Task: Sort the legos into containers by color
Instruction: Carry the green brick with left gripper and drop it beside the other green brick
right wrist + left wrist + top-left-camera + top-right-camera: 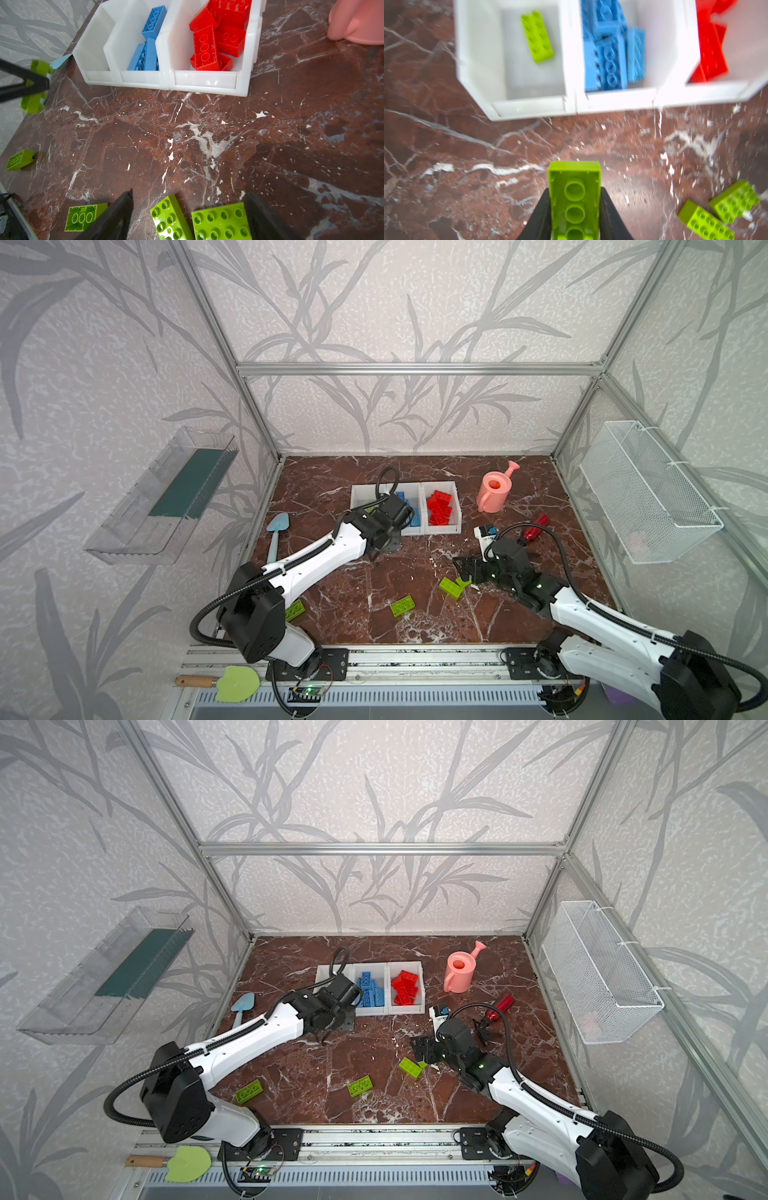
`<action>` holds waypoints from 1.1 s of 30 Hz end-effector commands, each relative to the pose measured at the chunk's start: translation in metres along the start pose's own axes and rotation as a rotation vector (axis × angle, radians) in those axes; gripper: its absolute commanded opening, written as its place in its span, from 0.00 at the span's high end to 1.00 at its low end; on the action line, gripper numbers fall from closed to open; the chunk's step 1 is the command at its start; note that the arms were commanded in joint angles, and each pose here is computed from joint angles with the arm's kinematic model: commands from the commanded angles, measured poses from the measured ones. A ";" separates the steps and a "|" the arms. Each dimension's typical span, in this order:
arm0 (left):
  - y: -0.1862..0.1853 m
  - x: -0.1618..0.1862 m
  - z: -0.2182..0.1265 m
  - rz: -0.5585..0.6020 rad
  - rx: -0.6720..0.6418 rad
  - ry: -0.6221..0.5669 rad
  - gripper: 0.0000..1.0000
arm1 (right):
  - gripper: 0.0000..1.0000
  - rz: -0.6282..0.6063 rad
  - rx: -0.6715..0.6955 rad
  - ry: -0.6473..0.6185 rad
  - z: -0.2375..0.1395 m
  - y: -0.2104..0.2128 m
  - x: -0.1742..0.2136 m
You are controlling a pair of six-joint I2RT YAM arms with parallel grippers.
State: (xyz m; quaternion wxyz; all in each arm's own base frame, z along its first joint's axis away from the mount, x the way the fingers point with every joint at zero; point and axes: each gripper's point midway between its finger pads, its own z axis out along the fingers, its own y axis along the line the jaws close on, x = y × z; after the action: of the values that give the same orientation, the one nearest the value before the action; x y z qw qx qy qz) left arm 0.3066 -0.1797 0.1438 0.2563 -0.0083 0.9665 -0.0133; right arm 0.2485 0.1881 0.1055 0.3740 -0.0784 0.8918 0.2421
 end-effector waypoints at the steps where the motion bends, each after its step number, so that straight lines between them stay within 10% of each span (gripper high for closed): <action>1: 0.015 -0.022 -0.010 -0.008 0.008 -0.004 0.69 | 0.15 0.012 -0.016 0.004 0.005 0.001 0.003; 25: 0.058 -0.111 0.079 -0.179 -0.033 0.107 0.68 | 0.15 0.013 -0.009 -0.010 0.005 -0.002 0.004; 33: 0.060 -0.118 0.082 -0.170 -0.055 0.099 0.39 | 0.15 -0.005 0.020 0.029 0.012 -0.008 0.011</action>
State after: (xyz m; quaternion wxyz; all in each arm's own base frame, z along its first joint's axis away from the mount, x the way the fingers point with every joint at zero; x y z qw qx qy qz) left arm 0.4479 -0.1210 0.1252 0.2089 -0.1008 0.9726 -0.0171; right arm 0.2477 0.1897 0.0926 0.3633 -0.0777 0.8961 0.2430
